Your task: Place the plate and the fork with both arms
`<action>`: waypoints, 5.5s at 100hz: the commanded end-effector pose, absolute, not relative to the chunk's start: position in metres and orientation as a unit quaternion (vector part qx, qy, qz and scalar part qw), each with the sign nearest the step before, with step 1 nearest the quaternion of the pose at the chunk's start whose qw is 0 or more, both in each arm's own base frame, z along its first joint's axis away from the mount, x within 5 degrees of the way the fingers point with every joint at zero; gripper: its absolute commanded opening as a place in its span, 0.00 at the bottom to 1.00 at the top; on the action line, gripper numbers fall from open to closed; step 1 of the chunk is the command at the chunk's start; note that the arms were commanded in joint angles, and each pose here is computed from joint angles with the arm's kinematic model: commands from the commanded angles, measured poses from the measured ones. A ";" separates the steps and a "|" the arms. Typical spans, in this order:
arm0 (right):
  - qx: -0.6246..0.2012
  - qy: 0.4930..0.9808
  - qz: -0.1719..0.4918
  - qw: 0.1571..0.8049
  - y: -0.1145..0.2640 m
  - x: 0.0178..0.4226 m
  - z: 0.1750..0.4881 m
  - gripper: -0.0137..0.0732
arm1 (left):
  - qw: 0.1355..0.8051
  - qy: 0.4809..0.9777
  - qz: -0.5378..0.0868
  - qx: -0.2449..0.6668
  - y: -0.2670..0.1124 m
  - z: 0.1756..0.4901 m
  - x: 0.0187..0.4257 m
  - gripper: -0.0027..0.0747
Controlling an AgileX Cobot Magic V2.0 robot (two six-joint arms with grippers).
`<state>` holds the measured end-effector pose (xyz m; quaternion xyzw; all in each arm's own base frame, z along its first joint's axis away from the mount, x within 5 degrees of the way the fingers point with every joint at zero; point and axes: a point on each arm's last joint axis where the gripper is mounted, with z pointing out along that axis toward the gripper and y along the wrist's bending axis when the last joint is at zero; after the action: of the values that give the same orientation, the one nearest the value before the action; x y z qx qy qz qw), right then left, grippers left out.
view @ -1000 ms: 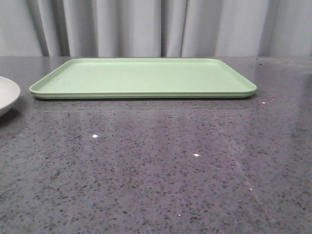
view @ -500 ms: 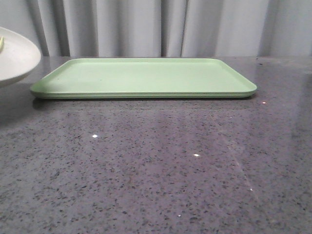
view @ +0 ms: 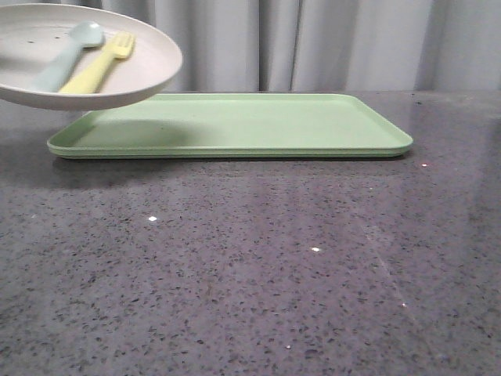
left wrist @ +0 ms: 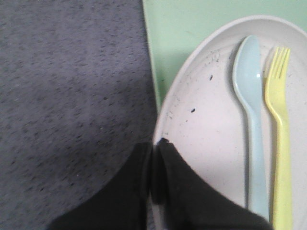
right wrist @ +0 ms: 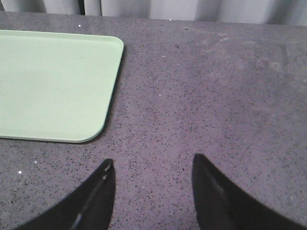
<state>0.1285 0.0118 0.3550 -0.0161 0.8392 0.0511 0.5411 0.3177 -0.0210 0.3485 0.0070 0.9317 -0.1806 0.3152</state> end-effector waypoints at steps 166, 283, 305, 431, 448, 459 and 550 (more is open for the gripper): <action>-0.016 0.810 0.045 0.585 0.011 0.130 0.373 0.60 | 0.319 0.899 -0.297 -0.034 -0.122 0.314 0.420 0.16; -0.015 0.808 0.046 0.588 0.011 0.130 0.374 0.60 | 0.397 0.888 -0.232 0.015 -0.098 0.375 0.384 0.37; -0.010 0.811 0.059 0.582 0.012 0.135 0.379 0.60 | 0.442 0.875 -0.192 0.031 -0.082 0.398 0.335 0.37; -0.144 0.892 0.180 0.388 0.158 0.307 0.441 0.60 | 0.569 0.804 -0.166 0.041 -0.038 0.391 0.131 0.37; -0.130 0.905 0.157 0.374 0.184 0.325 0.436 0.60 | 0.569 0.804 -0.166 0.041 -0.038 0.391 0.131 0.37; -0.103 0.914 0.154 0.362 0.198 0.341 0.428 0.60 | 0.569 0.804 -0.166 0.041 -0.038 0.391 0.131 0.37; 0.060 0.952 0.173 0.245 0.241 0.412 0.345 0.60 | 0.571 0.803 -0.166 0.041 -0.038 0.391 0.131 0.37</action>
<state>0.4169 0.2450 0.3082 0.0495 0.9701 0.1368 0.1945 0.1300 -0.0385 0.3756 0.0559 0.8319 -0.1545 0.5301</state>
